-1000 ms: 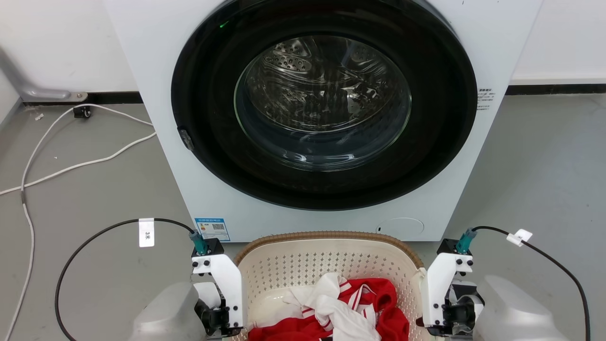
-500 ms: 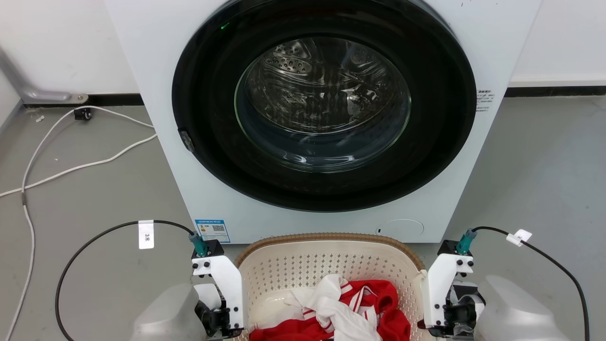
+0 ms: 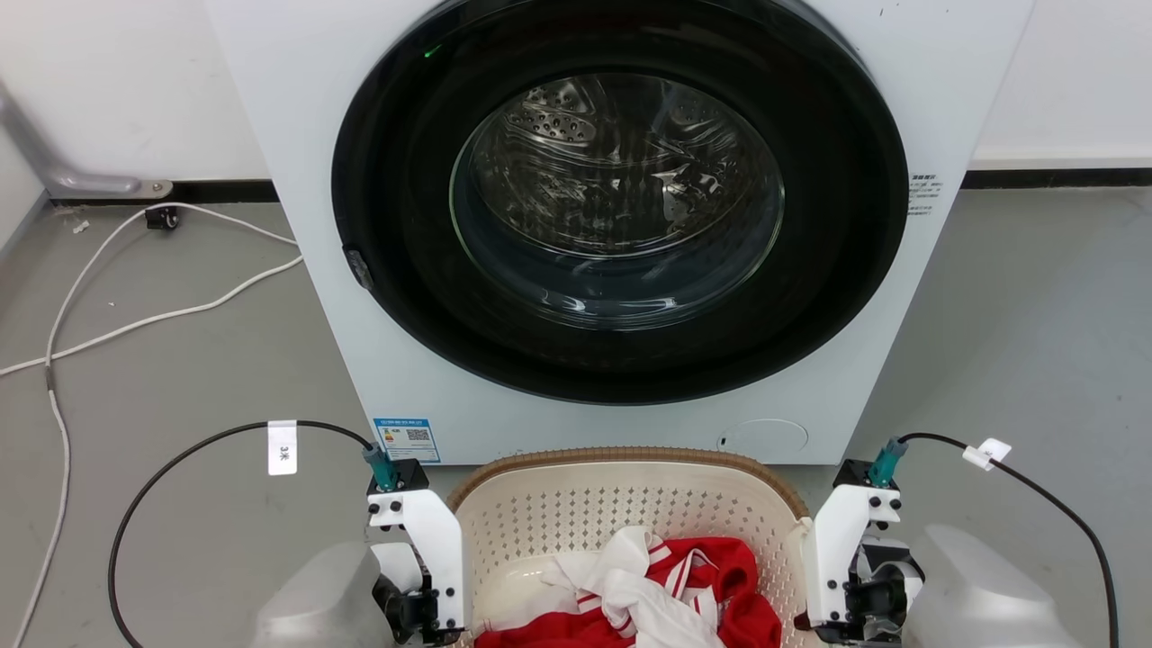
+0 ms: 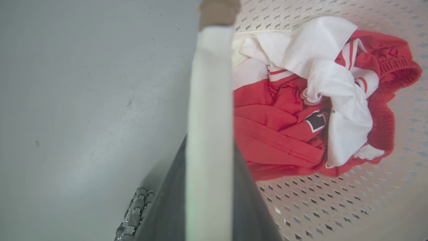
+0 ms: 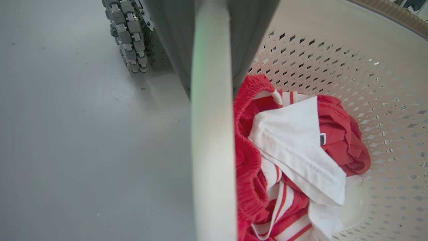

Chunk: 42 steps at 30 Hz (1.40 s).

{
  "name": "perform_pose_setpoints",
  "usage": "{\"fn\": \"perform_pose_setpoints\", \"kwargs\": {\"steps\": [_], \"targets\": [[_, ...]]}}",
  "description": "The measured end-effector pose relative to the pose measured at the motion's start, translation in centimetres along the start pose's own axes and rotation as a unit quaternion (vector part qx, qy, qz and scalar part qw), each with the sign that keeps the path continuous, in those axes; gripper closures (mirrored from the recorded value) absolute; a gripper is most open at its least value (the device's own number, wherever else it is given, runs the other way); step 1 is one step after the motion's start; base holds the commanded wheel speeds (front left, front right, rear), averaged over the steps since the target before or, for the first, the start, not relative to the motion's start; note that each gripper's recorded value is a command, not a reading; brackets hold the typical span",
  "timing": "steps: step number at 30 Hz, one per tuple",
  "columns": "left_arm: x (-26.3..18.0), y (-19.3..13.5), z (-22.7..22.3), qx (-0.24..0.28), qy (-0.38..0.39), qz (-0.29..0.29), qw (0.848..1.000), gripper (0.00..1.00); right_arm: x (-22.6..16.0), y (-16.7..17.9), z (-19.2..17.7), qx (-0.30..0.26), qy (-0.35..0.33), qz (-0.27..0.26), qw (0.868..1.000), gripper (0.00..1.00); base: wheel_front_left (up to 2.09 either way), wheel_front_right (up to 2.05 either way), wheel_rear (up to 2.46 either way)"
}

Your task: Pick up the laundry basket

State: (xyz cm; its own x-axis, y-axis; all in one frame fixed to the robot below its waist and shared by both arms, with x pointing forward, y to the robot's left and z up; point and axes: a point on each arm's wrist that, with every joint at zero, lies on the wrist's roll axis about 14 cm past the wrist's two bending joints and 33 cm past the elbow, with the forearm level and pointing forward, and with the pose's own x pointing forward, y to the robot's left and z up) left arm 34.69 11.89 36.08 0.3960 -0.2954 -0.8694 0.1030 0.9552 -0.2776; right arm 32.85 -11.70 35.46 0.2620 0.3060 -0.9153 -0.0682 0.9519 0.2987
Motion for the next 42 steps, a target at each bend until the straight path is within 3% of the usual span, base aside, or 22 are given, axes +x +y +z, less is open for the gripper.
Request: {"fn": "perform_pose_setpoints", "kwargs": {"steps": [42], "targets": [[0.1, 0.2, -0.8, 0.001, 0.008, 0.002, 1.0, 1.0, 0.4, 0.0, -1.0, 0.01, 0.012, 0.002, 1.0, 1.0, 0.0, 0.0, 0.0]]}}
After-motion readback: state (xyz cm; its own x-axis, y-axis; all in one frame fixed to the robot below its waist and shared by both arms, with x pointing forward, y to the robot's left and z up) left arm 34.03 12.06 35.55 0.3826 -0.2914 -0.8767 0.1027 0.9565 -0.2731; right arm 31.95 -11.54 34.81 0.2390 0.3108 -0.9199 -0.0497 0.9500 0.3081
